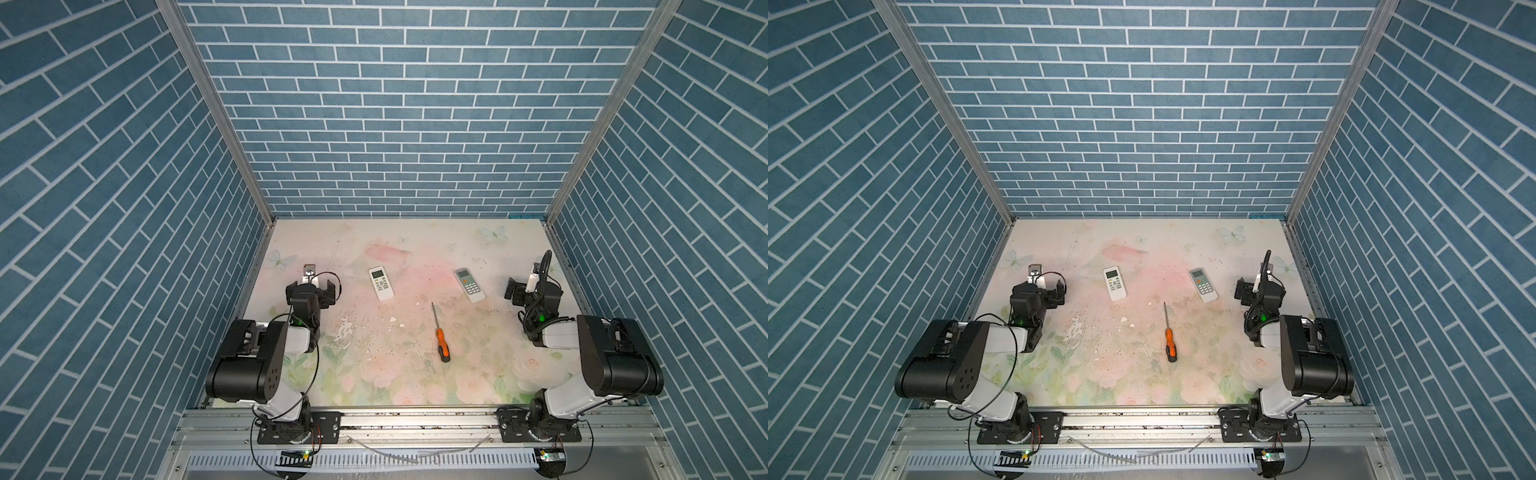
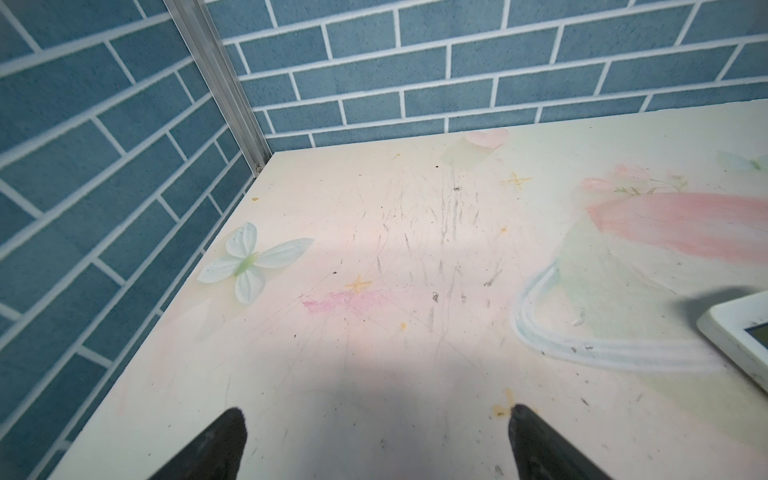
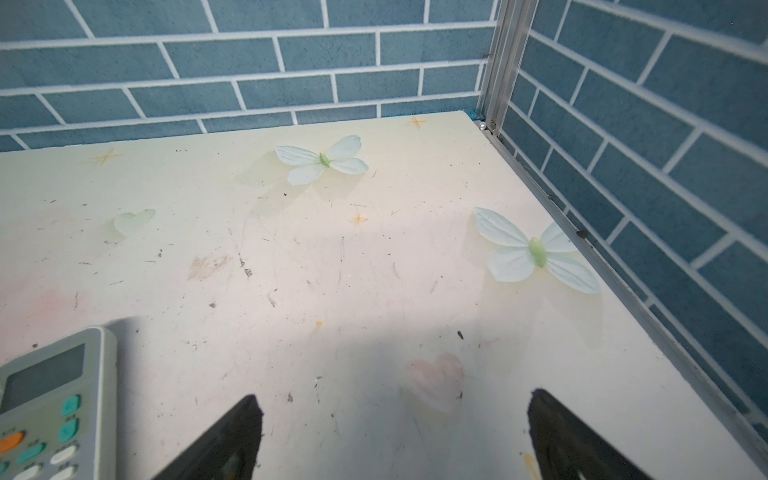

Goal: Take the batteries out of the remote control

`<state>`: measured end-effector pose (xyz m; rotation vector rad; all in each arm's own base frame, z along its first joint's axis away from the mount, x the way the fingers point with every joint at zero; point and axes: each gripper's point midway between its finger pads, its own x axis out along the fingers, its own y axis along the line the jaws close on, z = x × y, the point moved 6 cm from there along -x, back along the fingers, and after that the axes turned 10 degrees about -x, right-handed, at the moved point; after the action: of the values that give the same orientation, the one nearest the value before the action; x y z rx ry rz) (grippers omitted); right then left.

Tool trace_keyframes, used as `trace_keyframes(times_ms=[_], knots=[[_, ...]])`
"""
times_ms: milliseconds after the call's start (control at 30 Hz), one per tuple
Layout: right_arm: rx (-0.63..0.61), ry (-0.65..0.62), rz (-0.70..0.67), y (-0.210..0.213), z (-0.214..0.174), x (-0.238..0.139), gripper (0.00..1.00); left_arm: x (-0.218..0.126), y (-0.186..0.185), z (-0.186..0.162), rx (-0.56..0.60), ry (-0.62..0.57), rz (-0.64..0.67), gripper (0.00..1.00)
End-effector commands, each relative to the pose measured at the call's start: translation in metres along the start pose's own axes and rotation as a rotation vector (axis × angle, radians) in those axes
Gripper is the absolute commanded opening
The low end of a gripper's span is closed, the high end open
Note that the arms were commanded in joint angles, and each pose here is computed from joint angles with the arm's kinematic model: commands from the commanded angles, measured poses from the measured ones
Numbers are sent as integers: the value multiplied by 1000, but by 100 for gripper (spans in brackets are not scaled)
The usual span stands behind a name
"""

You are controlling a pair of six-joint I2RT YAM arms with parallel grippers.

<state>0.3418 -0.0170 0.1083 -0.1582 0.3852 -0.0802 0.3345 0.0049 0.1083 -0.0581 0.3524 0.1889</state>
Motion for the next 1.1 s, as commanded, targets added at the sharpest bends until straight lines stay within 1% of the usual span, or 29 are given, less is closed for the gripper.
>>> trace_keyframes(times_ms=[0,133,200,267,300,333,400,433,467,533,567,600,633,667,733,800,833,933,1067], knots=[[-28,-5,7,0,0,-4,99,0,0,8,0,-21,-5,100],[-26,-4,6,-1,0,-3,99,0,0,8,-1,-21,-7,100],[-31,-14,0,-1,2,-5,99,-4,4,9,-14,-47,15,100],[-48,-13,36,1,12,-14,99,-12,10,15,-41,-71,60,100],[-43,12,34,-1,21,-19,99,-18,13,23,-52,-81,81,100],[-4,46,7,-7,32,-26,99,-25,16,32,-64,-92,104,100],[147,98,-82,-21,51,-39,99,-39,22,50,-97,-99,144,100],[223,134,-109,-25,57,-47,99,-48,25,59,-131,-99,163,100],[272,158,-107,-26,64,-53,99,-55,29,65,-178,-100,190,100],[338,225,1,-15,73,-61,99,-73,39,76,-314,-109,247,100],[376,255,57,-8,75,-63,99,-78,41,75,-364,-114,250,100],[423,292,104,0,75,-63,99,-83,39,75,-394,-123,215,100],[434,321,141,11,75,-63,99,-87,36,75,-417,-123,170,100],[407,341,148,22,76,-65,99,-89,32,74,-428,-107,131,100],[240,348,137,53,87,-74,99,-91,23,75,-439,-32,69,100],[110,333,101,74,101,-81,99,-92,13,77,-419,42,-7,99],[85,337,121,84,104,-81,99,-93,9,78,-422,70,-30,99],[66,382,224,108,107,-72,99,-99,1,80,-444,109,-96,100],[-36,481,261,131,94,-57,98,-107,-5,84,-465,138,-145,99]])
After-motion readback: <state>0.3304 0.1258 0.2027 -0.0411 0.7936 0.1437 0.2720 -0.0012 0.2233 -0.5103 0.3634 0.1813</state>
